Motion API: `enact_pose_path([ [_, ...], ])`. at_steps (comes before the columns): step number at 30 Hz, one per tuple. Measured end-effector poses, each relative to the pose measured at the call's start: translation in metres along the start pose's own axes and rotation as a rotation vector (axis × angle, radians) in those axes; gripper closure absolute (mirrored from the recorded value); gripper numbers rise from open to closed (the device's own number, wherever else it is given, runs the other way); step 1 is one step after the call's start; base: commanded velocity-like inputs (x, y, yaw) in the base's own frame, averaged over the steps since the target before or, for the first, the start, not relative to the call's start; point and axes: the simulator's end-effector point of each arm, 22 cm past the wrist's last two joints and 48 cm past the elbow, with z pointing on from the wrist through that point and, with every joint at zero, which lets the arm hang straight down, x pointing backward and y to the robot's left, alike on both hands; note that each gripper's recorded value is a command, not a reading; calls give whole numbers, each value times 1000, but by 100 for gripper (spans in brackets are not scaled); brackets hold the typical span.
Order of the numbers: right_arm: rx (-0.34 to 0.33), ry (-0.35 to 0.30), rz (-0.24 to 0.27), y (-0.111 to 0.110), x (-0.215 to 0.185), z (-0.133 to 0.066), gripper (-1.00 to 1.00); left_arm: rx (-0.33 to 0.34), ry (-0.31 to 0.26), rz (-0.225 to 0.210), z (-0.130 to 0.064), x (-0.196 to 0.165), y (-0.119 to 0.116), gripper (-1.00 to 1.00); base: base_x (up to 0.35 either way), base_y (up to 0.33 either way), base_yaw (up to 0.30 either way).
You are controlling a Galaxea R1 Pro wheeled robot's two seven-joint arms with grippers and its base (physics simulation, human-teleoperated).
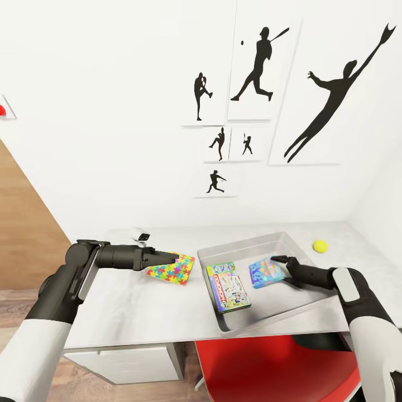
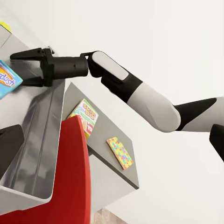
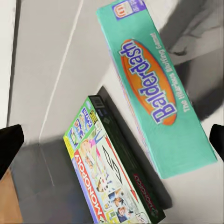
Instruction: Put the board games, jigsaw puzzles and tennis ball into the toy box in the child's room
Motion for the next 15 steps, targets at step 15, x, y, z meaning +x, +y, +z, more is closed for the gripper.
enact_pose_path([
  [15,-52,-8,29,7,-2,-3,-100,0,0,0,0,0,0,-100,0,0,0],
])
